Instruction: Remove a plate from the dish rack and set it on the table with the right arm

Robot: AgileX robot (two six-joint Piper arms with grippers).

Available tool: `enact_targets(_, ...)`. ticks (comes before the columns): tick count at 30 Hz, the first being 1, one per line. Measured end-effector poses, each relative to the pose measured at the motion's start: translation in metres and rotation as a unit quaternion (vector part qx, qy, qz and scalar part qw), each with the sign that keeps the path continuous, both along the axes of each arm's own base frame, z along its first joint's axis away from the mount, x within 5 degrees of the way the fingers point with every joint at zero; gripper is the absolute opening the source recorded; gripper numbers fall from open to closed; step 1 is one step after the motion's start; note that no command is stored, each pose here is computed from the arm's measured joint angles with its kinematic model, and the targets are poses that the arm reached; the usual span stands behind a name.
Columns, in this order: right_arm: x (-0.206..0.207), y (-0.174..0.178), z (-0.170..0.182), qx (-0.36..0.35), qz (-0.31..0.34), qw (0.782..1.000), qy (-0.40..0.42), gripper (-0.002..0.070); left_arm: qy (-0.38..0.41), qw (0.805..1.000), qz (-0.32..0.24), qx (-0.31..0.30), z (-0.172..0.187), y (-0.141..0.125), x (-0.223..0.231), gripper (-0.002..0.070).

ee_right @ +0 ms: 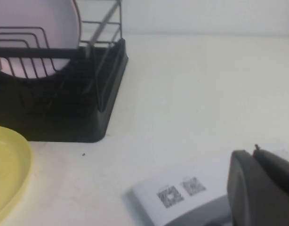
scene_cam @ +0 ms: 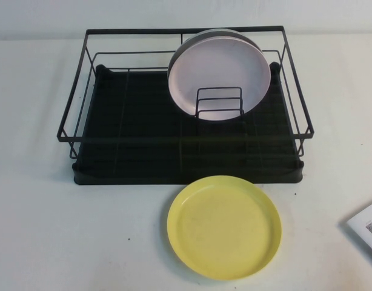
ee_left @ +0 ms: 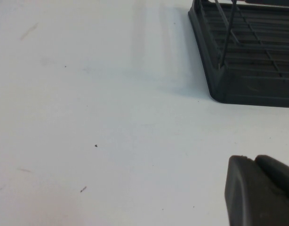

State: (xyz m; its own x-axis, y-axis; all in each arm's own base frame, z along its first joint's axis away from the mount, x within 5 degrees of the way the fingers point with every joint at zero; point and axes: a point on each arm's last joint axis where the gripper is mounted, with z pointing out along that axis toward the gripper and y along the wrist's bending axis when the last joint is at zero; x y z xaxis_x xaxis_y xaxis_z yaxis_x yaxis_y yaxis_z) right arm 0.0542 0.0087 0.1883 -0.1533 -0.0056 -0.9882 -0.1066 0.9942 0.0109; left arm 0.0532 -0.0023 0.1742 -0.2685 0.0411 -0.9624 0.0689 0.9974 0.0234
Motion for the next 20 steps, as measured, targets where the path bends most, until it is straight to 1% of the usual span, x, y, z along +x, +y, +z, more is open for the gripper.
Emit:
enact_targets(4,-0.001,-0.002,-0.011,0.038,-0.017,0.998,0.046,-0.0018,0.000,1.000,0.000,0.000,0.000,0.000,0.000,-0.0004)
enact_targets(6,-0.001,-0.002,-0.015,0.027,-0.016,0.998,0.061,-0.0018,0.000,1.000,0.000,0.000,0.000,0.000,0.000,-0.0004)
enact_targets(9,-0.001,-0.002,-0.016,-0.001,-0.012,0.998,0.062,-0.0018,0.000,1.000,0.000,0.000,0.000,0.000,0.000,-0.0004)
enact_targets(20,-0.001,-0.002,-0.016,-0.010,-0.012,0.998,0.062,-0.0018,0.000,1.000,0.000,0.000,0.000,0.000,0.000,-0.0004)
